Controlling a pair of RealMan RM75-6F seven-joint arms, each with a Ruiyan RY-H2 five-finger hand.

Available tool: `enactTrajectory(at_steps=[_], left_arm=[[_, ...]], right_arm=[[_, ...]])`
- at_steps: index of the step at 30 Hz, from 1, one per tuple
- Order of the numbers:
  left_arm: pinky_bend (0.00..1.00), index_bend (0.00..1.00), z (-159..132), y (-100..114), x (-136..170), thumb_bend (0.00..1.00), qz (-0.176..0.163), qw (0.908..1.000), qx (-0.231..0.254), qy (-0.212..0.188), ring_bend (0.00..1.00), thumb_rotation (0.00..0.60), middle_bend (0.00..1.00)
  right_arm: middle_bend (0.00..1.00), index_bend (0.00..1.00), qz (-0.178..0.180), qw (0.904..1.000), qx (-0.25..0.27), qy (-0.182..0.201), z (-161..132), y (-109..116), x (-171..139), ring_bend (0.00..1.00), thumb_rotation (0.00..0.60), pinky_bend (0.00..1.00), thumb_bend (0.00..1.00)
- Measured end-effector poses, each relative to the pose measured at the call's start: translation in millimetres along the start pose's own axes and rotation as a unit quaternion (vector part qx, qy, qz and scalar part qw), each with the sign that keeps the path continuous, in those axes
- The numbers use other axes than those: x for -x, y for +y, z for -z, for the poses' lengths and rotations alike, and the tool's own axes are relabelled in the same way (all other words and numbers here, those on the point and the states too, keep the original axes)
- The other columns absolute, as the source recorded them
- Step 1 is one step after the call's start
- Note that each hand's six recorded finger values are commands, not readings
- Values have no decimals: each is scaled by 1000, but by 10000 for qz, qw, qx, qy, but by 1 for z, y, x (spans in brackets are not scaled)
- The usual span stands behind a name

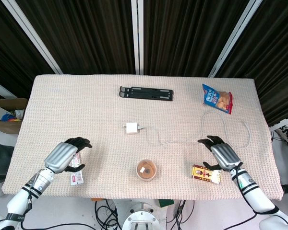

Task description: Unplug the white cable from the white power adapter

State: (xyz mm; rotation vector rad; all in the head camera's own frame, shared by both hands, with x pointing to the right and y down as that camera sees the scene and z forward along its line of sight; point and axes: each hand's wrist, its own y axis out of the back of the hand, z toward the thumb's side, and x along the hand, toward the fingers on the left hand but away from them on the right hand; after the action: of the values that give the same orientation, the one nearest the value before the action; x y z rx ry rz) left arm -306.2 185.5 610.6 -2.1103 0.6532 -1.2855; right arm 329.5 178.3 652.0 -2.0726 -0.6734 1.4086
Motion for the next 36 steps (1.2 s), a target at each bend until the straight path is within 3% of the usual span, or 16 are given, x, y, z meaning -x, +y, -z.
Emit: enactTrajectory(at_steps=[7, 12, 16, 20, 24, 29, 36], left_arm=[[238, 272, -2, 2, -7, 219, -32, 10000, 28, -57, 154, 600, 198], [275, 271, -15, 13, -29, 215, -307, 9991, 95, -277, 176, 600, 189], [387, 269, -32, 23, -56, 212, -641, 9967, 86, -493, 328, 600, 185], [726, 261, -47, 28, -85, 213, -813, 9944, -260, -619, 521, 600, 185], [886, 239, -66, 24, -122, 213, -815, 9920, -709, -650, 625, 600, 180], [923, 210, -83, 11, -159, 208, -647, 9916, -1007, -496, 651, 600, 167], [927, 200, -101, -11, -205, 205, -357, 9936, -1061, -138, 671, 600, 164]], right_arm=[[212, 218, 23, 10000, -12, 16, -1, 2, 1, 69, 600, 133, 310], [212, 219, 151, 9999, 36, 46, -2, 9, -2, 69, 600, 133, 309], [213, 219, 258, 9996, 75, 96, -4, 14, -6, 69, 600, 133, 310], [212, 219, 278, 9995, 75, 85, -2, 14, -13, 69, 600, 133, 309], [212, 218, 270, 9996, 94, 50, 1, 13, -15, 69, 600, 133, 309], [212, 219, 275, 9996, 93, 36, 3, 13, -15, 69, 600, 133, 310], [213, 218, 290, 9995, 107, 14, 5, 14, -15, 69, 600, 133, 309]])
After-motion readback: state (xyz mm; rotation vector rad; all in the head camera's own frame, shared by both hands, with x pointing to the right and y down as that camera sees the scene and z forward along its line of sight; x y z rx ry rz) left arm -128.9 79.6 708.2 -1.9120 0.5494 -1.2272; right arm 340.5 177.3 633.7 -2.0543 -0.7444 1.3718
